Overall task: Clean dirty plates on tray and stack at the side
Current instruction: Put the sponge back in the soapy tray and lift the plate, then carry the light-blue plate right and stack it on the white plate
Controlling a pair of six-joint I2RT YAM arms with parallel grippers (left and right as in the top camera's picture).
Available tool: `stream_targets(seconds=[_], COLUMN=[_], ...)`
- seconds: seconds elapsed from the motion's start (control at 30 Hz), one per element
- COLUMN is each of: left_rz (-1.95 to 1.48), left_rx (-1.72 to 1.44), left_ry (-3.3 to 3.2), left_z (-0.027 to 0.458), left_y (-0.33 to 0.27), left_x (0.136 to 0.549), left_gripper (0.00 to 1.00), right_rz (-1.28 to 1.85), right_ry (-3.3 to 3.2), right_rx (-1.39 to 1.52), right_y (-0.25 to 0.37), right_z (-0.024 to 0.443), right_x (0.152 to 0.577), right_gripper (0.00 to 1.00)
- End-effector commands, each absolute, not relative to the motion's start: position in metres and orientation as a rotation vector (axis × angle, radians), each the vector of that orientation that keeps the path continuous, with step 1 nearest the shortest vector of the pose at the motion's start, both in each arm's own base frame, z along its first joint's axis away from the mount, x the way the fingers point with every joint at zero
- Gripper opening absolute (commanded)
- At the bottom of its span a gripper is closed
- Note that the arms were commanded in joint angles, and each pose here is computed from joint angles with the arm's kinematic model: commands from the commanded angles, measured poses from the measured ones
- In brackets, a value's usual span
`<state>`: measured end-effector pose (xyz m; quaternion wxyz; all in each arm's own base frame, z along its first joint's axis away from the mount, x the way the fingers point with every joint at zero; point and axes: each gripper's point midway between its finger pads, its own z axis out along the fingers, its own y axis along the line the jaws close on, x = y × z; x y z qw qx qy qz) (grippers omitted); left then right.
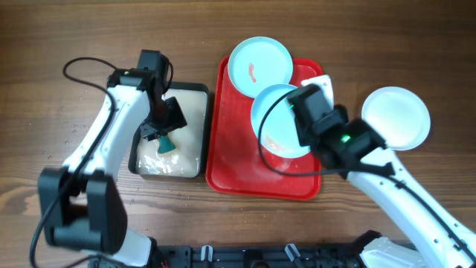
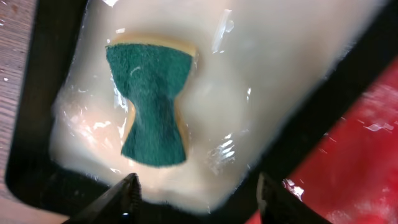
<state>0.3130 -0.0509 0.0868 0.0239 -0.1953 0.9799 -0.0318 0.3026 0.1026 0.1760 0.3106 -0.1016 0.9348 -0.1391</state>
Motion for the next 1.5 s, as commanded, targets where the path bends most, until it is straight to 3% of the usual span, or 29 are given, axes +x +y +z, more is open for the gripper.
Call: stream_targets(seconds=[0.0,0.03,0.27,0.43,1.27,1.4,1.47], left_rz=[-0.216,-0.234,-0.258,-0.258,-0.258,-0.258,-0.258], left_rx=[-0.551,-0.541,-0.531,-0.531,-0.531,-0.531,-0.531], left_ry=[2.891,2.849,2.788,2.788,2.789,2.789,2.788], left_z=[0.136,0.149,0.165,0.165,0.165,0.165,0.165], left_y=[-0.054,-0.054,-0.054,-0.054,-0.054,-0.054,-0.054], left_x=[0.311,0.31,0.31,0.31,0.31,0.31,0.31], left_gripper=[0.86,1.0,1.0,1.0,1.0,1.0,1.0], right_rz=[-0.619,-0.655,-0.838,-0.934,-0.932,-0.803,-0.402], right_ry=[2.264,2.217,2.009,1.908,1.899,1.963,2.282], right_rx=[-0.251,-0.293,-0.513,-0.44,-0.439,-0.253,-0.221], right_y=[0.101,0.109,0.133,0.125,0.127,0.118,0.129], right_z=[0.208,0.214,0.242,0.263,0.265,0.256,0.203], right_x=[0.3,0.295,0.282,0.283,0.285,0.294,0.309], right_gripper=[0.04,0.04,0.04,0.04,0.04,0.04,0.04])
